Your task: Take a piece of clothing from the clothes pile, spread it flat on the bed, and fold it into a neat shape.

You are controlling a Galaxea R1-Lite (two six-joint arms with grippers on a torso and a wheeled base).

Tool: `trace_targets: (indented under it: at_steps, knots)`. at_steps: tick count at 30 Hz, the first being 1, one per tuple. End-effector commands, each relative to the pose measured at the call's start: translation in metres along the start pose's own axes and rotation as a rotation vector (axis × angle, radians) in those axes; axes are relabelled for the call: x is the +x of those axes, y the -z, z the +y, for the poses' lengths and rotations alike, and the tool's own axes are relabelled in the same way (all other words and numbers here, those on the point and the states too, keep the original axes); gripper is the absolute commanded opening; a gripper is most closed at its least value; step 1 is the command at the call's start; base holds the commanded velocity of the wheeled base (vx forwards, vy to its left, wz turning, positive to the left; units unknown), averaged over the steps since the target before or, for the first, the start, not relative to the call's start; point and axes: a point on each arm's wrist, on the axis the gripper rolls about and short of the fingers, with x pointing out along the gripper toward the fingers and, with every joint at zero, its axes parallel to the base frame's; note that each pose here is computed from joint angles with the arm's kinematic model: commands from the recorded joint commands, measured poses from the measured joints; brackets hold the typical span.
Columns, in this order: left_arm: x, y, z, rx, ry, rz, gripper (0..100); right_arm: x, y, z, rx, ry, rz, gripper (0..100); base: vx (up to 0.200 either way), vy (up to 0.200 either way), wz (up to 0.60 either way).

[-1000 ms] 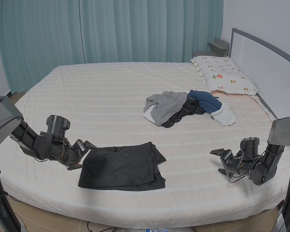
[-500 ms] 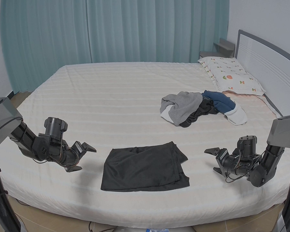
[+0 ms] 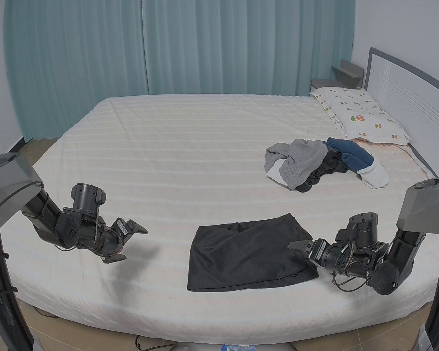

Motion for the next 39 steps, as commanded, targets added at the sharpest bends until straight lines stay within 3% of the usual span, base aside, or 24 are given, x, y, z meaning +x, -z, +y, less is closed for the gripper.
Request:
trace_targets:
  at_steps: [1, 16, 17, 39]
  knots:
    - [0.005, 0.002, 0.003, -0.002, -0.013, 0.009, 100, 0.003, 0.007, -0.003, -0.010, 0.016, 0.026, 100, 0.000, 0.000, 0.00]
    - [0.007, 0.002, 0.004, -0.003, -0.017, 0.010, 100, 0.017, 0.017, -0.020, -0.056, 0.030, 0.037, 100, 0.000, 0.000, 0.00]
    - [0.007, 0.002, 0.004, -0.002, -0.017, 0.011, 100, 0.019, 0.017, -0.020, -0.056, 0.028, 0.033, 0, 0.000, 0.000, 0.00]
    - [0.007, 0.002, 0.004, -0.003, -0.020, 0.010, 100, -0.025, 0.024, -0.029, -0.136, 0.097, 0.058, 0, 0.000, 0.000, 0.00]
